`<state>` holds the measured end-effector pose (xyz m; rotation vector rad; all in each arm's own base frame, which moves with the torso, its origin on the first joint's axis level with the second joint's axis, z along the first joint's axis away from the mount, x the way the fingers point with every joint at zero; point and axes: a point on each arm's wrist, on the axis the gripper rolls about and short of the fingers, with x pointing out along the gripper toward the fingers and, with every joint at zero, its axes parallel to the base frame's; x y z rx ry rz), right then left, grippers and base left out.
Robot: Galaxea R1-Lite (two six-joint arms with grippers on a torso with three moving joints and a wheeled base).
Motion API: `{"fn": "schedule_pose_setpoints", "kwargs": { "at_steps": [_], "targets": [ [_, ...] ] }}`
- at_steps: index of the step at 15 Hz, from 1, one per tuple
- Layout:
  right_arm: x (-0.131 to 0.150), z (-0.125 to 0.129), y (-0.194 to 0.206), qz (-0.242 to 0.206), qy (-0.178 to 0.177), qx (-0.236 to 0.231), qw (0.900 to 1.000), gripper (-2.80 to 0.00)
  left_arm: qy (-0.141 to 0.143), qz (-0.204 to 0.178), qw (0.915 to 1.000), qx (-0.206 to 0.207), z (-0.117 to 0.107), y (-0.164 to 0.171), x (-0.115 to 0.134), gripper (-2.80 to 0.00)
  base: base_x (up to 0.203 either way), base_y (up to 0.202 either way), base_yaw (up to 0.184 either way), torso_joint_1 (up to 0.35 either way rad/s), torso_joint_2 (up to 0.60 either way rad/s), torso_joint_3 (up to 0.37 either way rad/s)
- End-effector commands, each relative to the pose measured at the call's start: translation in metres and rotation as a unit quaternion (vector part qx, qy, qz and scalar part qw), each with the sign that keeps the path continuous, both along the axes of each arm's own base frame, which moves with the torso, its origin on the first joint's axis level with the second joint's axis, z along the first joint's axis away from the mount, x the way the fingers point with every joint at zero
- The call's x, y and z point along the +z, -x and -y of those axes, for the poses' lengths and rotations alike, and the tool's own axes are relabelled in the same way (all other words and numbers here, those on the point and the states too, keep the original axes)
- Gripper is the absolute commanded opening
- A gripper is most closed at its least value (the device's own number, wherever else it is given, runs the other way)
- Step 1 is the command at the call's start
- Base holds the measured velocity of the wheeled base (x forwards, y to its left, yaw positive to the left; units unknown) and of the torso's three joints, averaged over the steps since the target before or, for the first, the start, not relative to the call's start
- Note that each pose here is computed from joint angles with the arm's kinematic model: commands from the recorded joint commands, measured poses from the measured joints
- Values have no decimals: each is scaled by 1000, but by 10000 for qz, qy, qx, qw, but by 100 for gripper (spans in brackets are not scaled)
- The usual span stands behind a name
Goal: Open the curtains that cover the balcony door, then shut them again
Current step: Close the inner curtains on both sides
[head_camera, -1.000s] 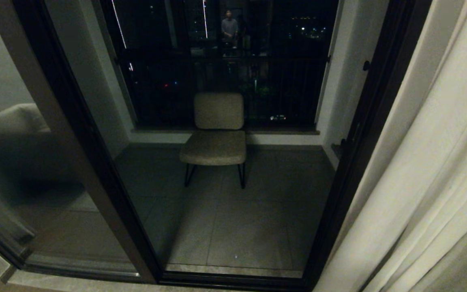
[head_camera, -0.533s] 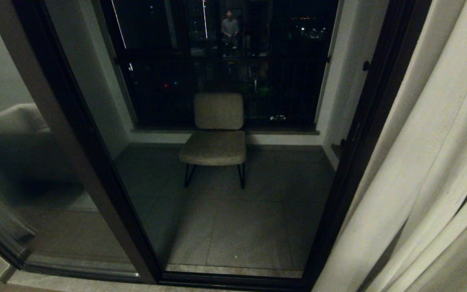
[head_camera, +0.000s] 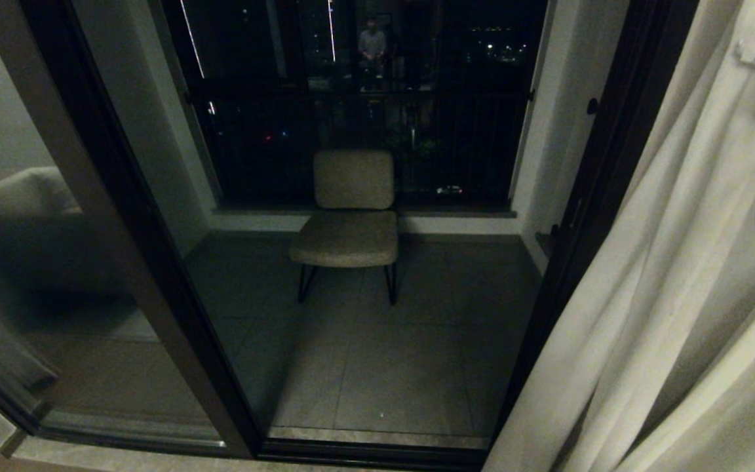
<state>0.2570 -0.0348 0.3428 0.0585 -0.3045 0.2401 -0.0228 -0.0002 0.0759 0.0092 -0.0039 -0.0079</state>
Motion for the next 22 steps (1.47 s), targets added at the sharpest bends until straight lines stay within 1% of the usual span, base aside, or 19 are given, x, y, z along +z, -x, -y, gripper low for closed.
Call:
{"fn": "schedule_pose_setpoints", "kwargs": {
  "at_steps": [1, 4, 11, 22],
  "targets": [
    [-1, -1, -2, 53, -2, 2, 10000, -280, 0, 4, 10000, 1, 0, 0, 0, -280, 0, 0, 0, 0, 0, 0],
    [-4, -1, 0, 46, -77, -185, 9998, -280, 0, 4, 10000, 1, 0, 0, 0, -280, 0, 0, 0, 0, 0, 0],
    [-7, 0, 0, 15, -78, -204, 9998, -280, 0, 4, 10000, -6, 0, 0, 0, -280, 0, 0, 0, 0, 0, 0],
    [-9, -2, 12, 1, -80, -212, 9997, -280, 7, 4, 10000, 1, 0, 0, 0, -280, 0, 0, 0, 0, 0, 0]
  ]
}}
